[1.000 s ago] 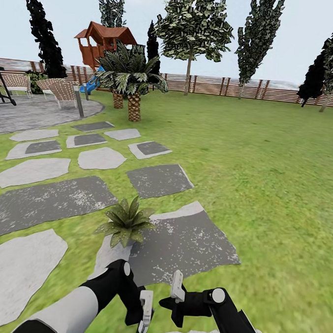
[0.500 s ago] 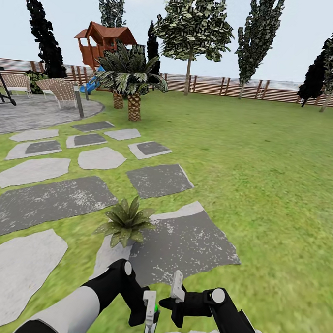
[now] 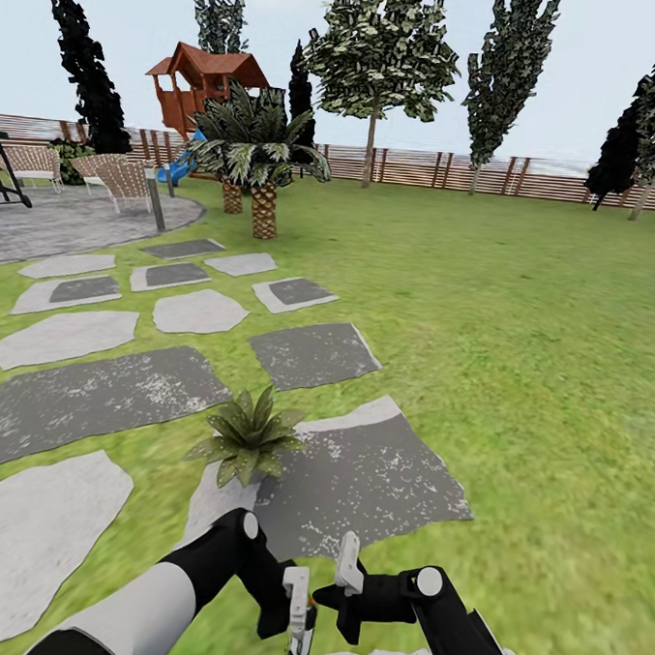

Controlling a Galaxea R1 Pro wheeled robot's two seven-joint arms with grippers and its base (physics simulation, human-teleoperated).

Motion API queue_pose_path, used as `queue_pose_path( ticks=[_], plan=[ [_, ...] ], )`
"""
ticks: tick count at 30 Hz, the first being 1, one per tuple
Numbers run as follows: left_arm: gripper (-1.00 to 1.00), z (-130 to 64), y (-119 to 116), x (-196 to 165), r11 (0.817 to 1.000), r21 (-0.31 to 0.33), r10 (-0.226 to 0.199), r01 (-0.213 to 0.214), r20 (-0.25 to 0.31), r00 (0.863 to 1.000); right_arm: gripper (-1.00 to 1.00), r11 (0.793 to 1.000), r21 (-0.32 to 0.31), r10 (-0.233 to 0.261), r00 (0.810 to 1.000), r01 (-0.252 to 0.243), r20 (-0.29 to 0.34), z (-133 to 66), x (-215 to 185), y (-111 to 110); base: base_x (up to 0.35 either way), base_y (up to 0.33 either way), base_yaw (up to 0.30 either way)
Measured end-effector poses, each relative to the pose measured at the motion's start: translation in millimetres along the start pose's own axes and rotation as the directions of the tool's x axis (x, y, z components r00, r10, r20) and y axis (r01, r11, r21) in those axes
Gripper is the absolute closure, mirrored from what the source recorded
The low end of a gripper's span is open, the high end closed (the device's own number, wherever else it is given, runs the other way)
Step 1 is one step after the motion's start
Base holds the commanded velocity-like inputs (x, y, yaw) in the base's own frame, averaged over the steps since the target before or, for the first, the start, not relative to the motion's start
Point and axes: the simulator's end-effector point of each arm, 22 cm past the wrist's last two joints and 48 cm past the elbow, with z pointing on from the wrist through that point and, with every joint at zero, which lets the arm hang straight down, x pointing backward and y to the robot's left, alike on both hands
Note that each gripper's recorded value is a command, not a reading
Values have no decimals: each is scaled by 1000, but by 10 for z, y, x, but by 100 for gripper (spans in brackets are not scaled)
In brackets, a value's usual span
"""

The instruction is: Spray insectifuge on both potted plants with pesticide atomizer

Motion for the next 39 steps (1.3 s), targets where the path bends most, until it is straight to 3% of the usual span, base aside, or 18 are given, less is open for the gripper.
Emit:
queue_pose_path(
  ticks=[8,13,15,25,26,29,31,32,34,36,37,38,39],
  plan=[
    [100,-5,0,-24,1000,1,-6,6,14,1000,100,1000,0,0,1000,0,-1,-1,3,-1,0,0,0],
    [100,-13,53,81,1000,-24,-12,12,-9,1000,100,1000,0,0,1000,0,-1,-2,6,0,0,0,0],
    [100,-283,177,851,993,-79,-94,87,-99,991,100,1000,-1,0,1000,0,-1,-1,8,2,0,0,0],
    [100,-664,234,1596,978,-136,-183,161,-167,969,100,1000,1,8,1000,-8,-5,-15,47,-1,0,0,0],
    [100,-688,236,1636,976,-140,-188,165,-170,967,-100,1000,2,9,1000,-9,-7,-22,56,-6,0,0,0],
    [100,-855,281,1878,964,-179,-227,196,-179,957,-100,1000,15,11,999,-11,-30,-126,189,-68,0,0,0],
    [100,-943,407,1937,946,-241,-259,219,-148,954,-100,999,31,15,999,-13,-50,-224,302,-135,0,0,0],
    [100,-1003,542,1947,923,-301,-284,239,-113,952,-100,998,57,28,998,-25,-53,-287,360,-206,0,0,0],
    [100,-987,734,1966,856,-402,-360,325,-12,933,-100,973,198,126,991,-116,-38,-493,618,-501,0,0,0],
    [100,-880,868,1900,771,-463,-435,438,119,892,-100,892,387,252,968,-231,-4,-769,996,-836,0,0,0],
    [100,-874,975,1868,706,-498,-471,503,200,859,-100,822,493,317,948,-285,20,-914,1214,-993,0,0,0],
    [100,-887,1051,1850,660,-521,-487,541,252,836,-100,769,558,354,934,-312,34,-1007,1365,-1074,0,0,0],
    [100,-935,1204,1776,571,-547,-494,612,367,788,-100,658,669,423,905,-344,49,-1159,1685,-1147,0,0,0]
  ],
)
